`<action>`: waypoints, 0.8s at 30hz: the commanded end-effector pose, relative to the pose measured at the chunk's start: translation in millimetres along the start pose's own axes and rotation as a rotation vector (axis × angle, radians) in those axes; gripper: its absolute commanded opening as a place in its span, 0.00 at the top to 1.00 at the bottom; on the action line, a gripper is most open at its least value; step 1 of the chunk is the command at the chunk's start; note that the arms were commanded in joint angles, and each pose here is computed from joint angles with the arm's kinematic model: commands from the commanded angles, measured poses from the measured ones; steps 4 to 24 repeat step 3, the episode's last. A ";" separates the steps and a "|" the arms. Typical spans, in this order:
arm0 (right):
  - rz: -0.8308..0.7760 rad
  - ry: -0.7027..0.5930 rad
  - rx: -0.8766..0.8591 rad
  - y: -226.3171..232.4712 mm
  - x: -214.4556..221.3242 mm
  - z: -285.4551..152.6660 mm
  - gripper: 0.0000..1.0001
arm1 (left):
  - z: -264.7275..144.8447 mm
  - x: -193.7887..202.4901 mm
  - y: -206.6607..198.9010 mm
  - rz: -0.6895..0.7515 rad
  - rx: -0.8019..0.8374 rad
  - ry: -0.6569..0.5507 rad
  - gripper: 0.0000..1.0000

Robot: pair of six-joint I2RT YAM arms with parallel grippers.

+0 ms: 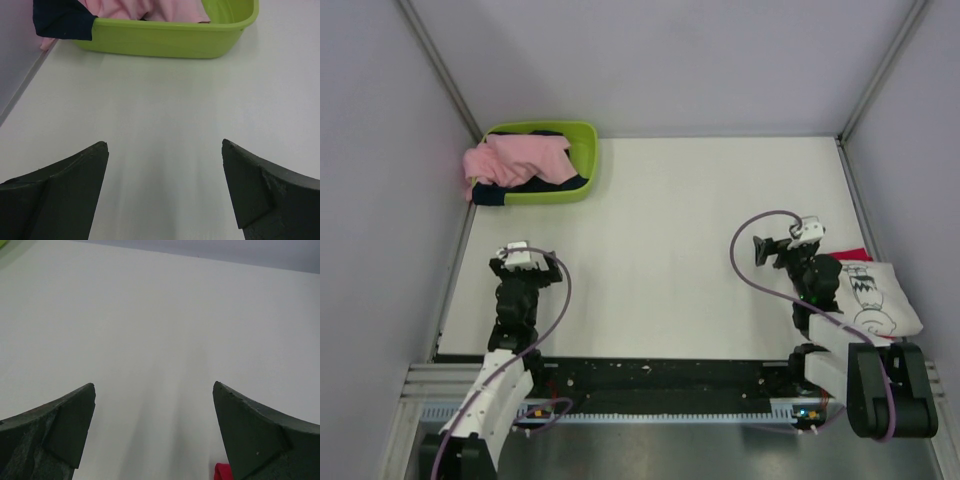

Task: Fold and stack the t-shirts
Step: Put the neatly folded tshirt into the corner of the board with the right arm

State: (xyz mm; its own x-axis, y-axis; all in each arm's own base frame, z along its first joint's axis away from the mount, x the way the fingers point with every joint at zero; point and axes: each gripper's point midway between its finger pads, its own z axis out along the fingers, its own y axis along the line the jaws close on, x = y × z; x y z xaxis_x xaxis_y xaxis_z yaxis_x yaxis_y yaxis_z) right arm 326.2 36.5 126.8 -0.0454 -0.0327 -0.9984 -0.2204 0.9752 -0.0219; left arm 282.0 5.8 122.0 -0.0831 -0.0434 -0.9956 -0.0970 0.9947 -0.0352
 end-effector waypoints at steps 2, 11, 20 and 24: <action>-0.016 -0.045 0.005 -1.4 -10.3 -0.5 0.01 | 1.2 -5.5 3.7 -0.024 -0.020 -0.046 0.02; -0.015 -0.044 0.006 -1.6 -10.2 -0.4 0.01 | 1.5 -6.3 5.1 -0.028 -0.029 -0.049 0.02; -0.015 -0.044 0.006 -1.6 -10.2 -0.4 0.01 | 1.5 -6.3 5.1 -0.028 -0.029 -0.049 0.02; -0.015 -0.044 0.006 -1.6 -10.2 -0.4 0.01 | 1.5 -6.3 5.1 -0.028 -0.029 -0.049 0.02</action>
